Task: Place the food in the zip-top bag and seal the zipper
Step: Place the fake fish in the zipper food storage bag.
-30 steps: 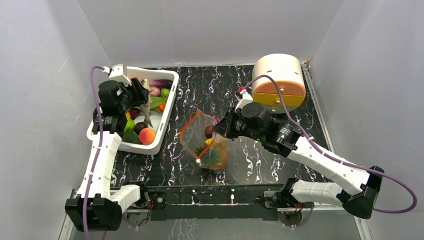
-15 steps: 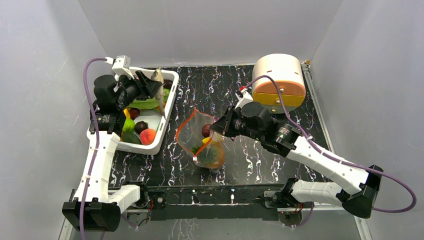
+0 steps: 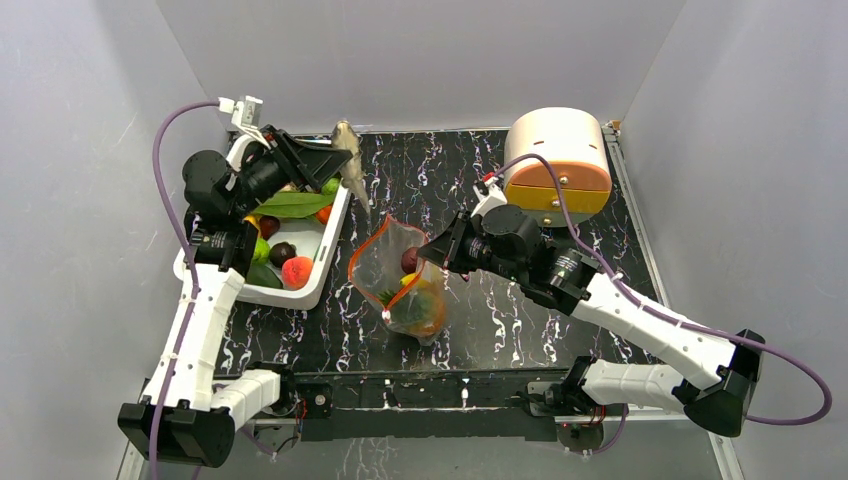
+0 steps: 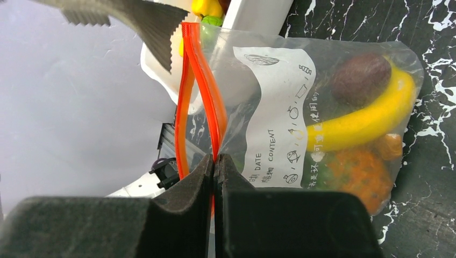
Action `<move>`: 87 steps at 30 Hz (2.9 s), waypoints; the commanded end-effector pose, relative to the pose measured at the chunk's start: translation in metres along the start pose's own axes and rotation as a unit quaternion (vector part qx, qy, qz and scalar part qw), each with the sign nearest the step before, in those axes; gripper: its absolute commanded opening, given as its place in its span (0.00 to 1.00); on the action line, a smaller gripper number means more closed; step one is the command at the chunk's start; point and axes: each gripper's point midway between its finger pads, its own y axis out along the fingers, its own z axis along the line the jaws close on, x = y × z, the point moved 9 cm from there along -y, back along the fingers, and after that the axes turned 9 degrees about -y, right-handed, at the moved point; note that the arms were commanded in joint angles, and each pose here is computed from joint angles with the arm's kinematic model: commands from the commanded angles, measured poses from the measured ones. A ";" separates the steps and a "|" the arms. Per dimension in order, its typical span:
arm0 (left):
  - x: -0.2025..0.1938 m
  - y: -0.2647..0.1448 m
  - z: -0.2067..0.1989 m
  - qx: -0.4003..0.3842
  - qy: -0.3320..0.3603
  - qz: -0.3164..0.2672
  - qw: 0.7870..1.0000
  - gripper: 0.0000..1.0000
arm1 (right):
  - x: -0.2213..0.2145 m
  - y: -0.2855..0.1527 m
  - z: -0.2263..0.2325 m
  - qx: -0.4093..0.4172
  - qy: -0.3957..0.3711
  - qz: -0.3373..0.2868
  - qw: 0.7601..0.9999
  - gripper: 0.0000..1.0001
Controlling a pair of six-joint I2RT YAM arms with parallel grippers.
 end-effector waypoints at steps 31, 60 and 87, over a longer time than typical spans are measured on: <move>-0.100 0.002 -0.005 -0.193 0.019 0.084 0.977 0.13 | 0.020 -0.007 0.019 0.065 0.053 -0.071 0.994 0.00; -0.172 -0.002 0.038 -0.133 0.073 0.179 0.972 0.10 | 0.020 -0.015 0.016 0.066 0.049 -0.088 0.993 0.00; -0.159 -0.016 0.035 -0.011 0.081 0.219 0.972 0.58 | 0.019 -0.021 0.013 0.062 0.043 -0.096 0.993 0.00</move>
